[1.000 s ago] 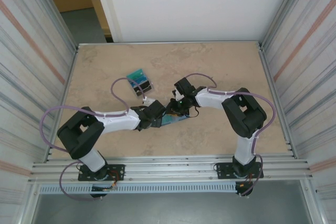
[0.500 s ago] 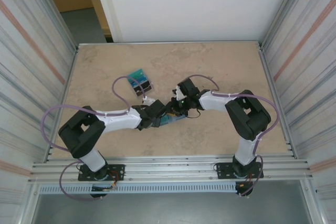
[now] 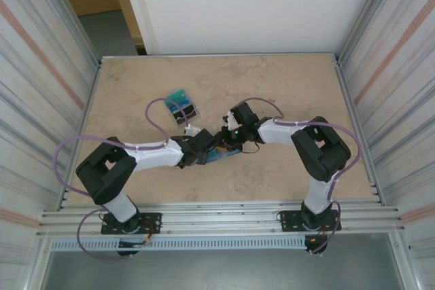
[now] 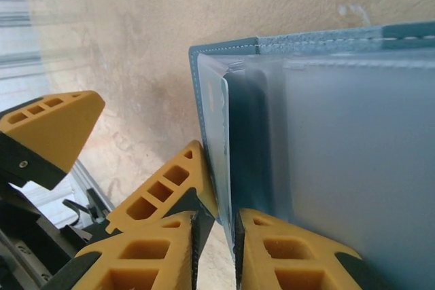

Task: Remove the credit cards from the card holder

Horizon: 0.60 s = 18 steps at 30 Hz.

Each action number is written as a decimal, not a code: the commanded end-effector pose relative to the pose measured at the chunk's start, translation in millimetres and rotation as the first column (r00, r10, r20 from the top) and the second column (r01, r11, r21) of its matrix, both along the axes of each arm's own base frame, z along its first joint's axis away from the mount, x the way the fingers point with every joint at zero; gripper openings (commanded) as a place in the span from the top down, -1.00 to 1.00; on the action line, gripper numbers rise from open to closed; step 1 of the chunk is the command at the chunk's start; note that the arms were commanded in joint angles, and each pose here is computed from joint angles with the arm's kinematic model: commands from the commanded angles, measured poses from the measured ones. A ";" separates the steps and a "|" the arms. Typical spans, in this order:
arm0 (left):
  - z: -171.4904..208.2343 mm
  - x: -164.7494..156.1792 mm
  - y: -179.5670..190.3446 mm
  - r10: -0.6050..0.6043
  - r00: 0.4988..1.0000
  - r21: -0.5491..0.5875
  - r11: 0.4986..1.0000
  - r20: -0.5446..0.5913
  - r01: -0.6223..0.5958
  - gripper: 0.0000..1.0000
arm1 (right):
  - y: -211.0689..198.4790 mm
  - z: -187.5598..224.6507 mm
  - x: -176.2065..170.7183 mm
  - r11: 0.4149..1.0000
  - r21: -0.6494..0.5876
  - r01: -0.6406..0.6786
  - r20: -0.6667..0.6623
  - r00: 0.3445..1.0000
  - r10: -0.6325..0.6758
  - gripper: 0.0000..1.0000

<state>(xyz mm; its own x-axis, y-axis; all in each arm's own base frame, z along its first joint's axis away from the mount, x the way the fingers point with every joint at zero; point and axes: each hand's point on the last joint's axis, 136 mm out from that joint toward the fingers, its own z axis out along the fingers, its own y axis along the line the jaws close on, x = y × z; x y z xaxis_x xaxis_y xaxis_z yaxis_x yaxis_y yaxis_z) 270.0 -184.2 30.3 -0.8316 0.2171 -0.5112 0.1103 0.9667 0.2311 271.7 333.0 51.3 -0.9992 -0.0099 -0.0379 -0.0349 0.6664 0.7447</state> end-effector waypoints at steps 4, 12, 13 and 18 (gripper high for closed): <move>-0.8 0.8 1.9 0.000 1.000 0.029 1.000 -0.003 0.000 -0.97 | 12.6 -8.3 -5.7 0.998 -0.025 -0.053 -0.014 0.999 0.053 0.47; -6.4 -4.1 7.6 0.008 1.000 0.048 0.999 -0.022 -0.007 -0.97 | 10.3 -17.1 -2.6 0.998 -0.051 -0.042 -0.022 0.999 0.041 0.52; -6.8 -4.6 8.2 0.010 1.000 0.051 0.999 -0.025 -0.009 -0.97 | 9.6 -15.1 -1.8 0.998 -0.043 -0.038 -0.021 0.999 0.037 0.55; -8.7 -7.4 13.0 0.023 0.999 0.074 0.997 -0.039 -0.021 -0.97 | 2.1 -2.9 1.1 1.000 0.010 -0.013 -0.009 1.000 0.013 0.55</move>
